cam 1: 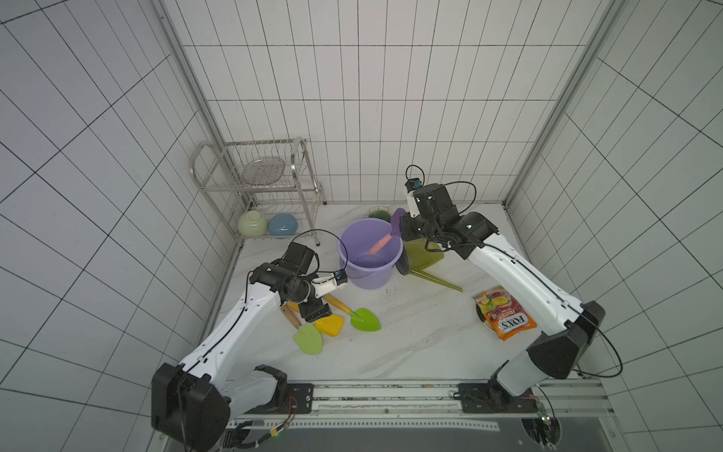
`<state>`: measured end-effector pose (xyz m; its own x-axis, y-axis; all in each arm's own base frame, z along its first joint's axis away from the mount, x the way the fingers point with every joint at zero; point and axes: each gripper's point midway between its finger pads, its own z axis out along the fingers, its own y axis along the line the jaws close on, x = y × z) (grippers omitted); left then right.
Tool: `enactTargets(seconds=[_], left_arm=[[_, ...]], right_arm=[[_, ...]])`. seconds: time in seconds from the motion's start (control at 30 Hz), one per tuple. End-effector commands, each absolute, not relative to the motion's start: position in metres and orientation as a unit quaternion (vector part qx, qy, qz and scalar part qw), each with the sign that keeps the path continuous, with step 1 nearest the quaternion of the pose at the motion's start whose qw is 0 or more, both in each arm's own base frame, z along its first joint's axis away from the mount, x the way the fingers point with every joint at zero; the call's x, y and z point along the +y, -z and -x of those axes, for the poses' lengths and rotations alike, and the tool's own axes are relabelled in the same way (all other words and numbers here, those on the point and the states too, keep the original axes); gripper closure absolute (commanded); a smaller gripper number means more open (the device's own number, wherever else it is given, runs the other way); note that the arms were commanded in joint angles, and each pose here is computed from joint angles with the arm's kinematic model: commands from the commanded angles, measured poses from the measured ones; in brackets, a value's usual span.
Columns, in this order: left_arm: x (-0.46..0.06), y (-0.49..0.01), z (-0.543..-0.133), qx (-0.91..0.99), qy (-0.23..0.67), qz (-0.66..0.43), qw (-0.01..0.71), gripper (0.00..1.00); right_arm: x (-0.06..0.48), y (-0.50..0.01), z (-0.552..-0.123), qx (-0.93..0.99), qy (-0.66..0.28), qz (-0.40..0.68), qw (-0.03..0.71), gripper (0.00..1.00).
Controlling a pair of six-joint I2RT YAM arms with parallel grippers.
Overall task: Organize the gardening tools
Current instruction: Place the gardening tool in the container.
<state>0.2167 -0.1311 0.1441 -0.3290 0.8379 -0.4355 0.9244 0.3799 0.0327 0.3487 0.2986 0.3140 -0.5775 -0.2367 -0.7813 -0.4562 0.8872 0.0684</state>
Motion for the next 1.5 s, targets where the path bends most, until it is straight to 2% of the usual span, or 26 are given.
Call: enactTargets(seconds=[0.0,0.17,0.4,0.8,0.93,1.17,1.37,1.47], left_arm=[[-0.13,-0.138,-0.225,0.802,0.089,-0.555,0.203,0.28],[-0.128,-0.127,-0.229,0.798,0.073,-0.563,0.202,0.29],[-0.129,-0.113,-0.23,0.796,0.063,-0.572,0.187,0.31],[-0.129,-0.091,-0.237,0.78,0.023,-0.604,0.164,0.33],[-0.129,-0.087,-0.241,0.768,0.004,-0.62,0.16,0.33],[-0.128,-0.082,-0.247,0.738,-0.027,-0.656,0.155,0.32],[-0.129,-0.081,-0.252,0.714,-0.036,-0.682,0.154,0.33],[-0.13,-0.078,-0.254,0.697,-0.041,-0.7,0.15,0.34]], right_arm=[[0.305,-0.306,-0.354,0.881,-0.111,0.209,0.409,1.0],[0.328,-0.262,-0.357,0.897,-0.119,0.223,0.362,1.0],[0.35,-0.22,-0.362,0.907,-0.134,0.218,0.335,1.0],[0.362,-0.174,-0.361,0.921,-0.14,0.214,0.293,0.95],[0.36,-0.178,-0.36,0.921,-0.141,0.214,0.294,0.85],[0.348,-0.215,-0.351,0.911,-0.166,0.213,0.312,0.67],[0.328,-0.251,-0.327,0.9,-0.203,0.209,0.325,0.47],[0.318,-0.264,-0.31,0.893,-0.225,0.214,0.325,0.41]])
